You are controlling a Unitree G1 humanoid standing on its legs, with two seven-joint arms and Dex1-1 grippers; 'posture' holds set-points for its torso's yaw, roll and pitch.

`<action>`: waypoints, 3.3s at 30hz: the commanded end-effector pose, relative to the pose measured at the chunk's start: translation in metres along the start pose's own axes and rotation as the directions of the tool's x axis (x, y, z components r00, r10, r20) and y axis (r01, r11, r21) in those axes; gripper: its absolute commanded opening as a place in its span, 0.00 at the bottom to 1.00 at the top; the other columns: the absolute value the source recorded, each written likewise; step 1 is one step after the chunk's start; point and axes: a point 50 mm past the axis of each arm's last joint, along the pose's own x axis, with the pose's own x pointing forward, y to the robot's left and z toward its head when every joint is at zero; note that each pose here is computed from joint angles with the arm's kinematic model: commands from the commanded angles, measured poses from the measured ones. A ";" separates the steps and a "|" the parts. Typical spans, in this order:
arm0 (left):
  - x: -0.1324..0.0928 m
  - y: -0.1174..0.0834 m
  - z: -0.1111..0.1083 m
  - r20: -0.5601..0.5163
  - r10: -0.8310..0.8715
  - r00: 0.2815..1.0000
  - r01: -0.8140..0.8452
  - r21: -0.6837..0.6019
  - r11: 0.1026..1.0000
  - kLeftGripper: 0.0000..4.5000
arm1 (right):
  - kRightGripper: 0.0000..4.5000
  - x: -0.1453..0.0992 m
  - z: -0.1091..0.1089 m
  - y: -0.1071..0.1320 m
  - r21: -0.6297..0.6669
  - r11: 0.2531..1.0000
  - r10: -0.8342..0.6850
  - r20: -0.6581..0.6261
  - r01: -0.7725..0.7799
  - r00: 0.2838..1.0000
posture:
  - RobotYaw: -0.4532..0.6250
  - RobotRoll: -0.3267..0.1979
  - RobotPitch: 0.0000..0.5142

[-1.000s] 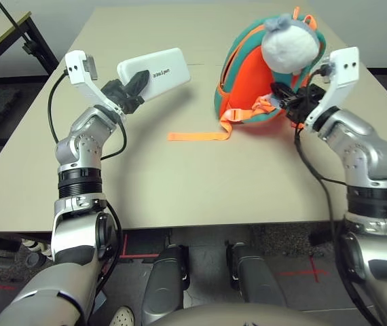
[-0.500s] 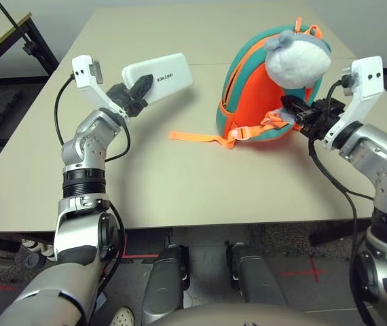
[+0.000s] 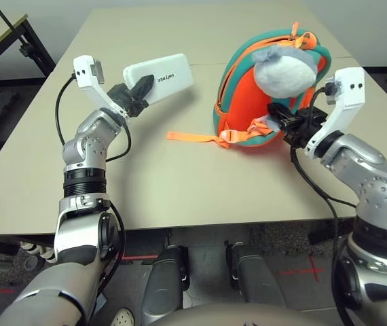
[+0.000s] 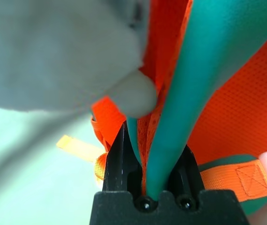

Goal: Put the pencil case into the backpack and zip it.

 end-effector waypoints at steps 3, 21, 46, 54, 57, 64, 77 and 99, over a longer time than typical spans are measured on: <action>0.005 -0.006 0.010 0.041 -0.035 0.999 0.033 0.039 0.999 0.28 | 0.05 0.001 -0.008 0.007 -0.002 1.000 0.023 -0.009 -0.023 1.000 | 0.27 0.62 0.23; -0.004 -0.052 0.077 0.101 -0.444 0.891 0.434 0.101 0.895 0.28 | 0.05 0.004 -0.028 -0.014 -0.025 0.999 -0.048 -0.043 0.047 0.998 | 0.28 0.62 0.23; 0.010 -0.051 0.038 -0.159 -0.539 0.827 0.555 0.075 0.829 0.28 | 0.05 0.011 -0.029 -0.015 -0.051 0.998 -0.034 -0.038 0.033 0.999 | 0.27 0.62 0.21; 0.026 -0.061 0.032 -0.273 -0.622 0.734 0.660 0.071 0.748 0.28 | 0.05 0.013 -0.029 -0.014 -0.055 0.998 -0.026 -0.040 0.024 0.999 | 0.28 0.62 0.21; 0.036 -0.066 0.030 -0.320 -0.639 0.699 0.691 0.075 0.719 0.28 | 0.05 0.014 -0.028 -0.013 -0.059 0.998 -0.020 -0.041 0.018 0.999 | 0.28 0.62 0.21; 0.064 -0.082 0.020 -0.401 -0.652 0.643 0.732 0.074 0.677 0.28 | 0.05 0.018 -0.027 -0.011 -0.067 0.998 -0.012 -0.035 0.009 0.999 | 0.26 0.62 0.21; 0.093 -0.105 -0.018 -0.477 -0.506 0.718 0.655 0.218 0.724 0.28 | 0.05 0.020 -0.030 -0.005 -0.077 0.997 -0.001 -0.033 -0.001 0.999 | 0.25 0.62 0.20; 0.068 -0.077 0.036 -0.254 -0.487 0.836 0.542 0.238 0.806 1.00 | 0.05 0.025 -0.035 0.000 -0.061 0.998 0.024 -0.041 -0.027 0.999 | 0.29 0.62 0.22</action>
